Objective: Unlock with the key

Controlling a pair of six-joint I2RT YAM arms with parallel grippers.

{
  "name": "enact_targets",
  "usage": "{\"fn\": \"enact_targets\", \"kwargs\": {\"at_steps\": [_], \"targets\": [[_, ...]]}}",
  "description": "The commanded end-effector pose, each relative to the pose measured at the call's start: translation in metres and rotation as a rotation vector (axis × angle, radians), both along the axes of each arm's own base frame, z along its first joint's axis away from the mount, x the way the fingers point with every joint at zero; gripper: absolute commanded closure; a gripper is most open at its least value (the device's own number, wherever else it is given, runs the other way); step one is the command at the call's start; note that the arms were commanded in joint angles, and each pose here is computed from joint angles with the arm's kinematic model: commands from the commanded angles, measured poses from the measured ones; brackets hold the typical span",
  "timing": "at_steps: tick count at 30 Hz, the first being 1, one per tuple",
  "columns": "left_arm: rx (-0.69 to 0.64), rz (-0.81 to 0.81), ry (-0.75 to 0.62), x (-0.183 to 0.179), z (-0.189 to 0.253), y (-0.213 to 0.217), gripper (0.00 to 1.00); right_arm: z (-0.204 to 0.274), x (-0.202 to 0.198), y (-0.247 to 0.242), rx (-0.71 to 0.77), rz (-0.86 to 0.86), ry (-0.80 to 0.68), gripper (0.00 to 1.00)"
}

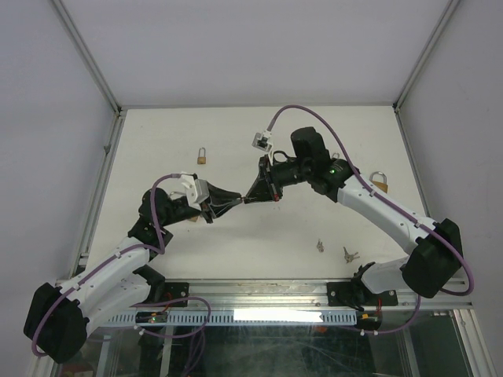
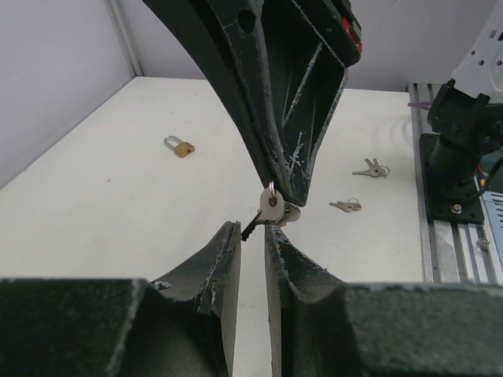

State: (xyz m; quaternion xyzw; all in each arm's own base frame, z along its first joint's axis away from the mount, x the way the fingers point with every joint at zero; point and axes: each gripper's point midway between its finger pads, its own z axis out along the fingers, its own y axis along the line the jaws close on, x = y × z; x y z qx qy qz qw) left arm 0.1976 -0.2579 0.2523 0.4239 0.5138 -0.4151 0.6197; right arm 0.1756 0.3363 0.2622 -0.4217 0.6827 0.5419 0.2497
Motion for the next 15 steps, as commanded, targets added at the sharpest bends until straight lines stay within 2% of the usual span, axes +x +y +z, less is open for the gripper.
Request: {"fn": "enact_targets", "kwargs": {"at_steps": [1,5,10,13,15], "targets": [[-0.055,0.032,-0.095,0.004,0.028,0.0,0.78,0.026,-0.009,-0.001,0.076,0.034,-0.048,1.0],[-0.058,0.01,-0.104,0.0,0.027,-0.003,0.72,0.026,-0.008,0.0,0.078,0.036,-0.048,1.0],[-0.059,-0.022,-0.118,-0.006,0.025,-0.008,0.71,0.03,-0.008,0.002,0.096,0.045,-0.052,1.0],[-0.082,0.006,-0.14,-0.002,0.032,-0.006,0.75,0.032,-0.008,0.002,0.097,0.048,-0.052,1.0],[-0.077,-0.006,-0.156,-0.004,0.033,-0.007,0.84,0.031,-0.009,0.001,0.095,0.049,-0.052,1.0]]}}
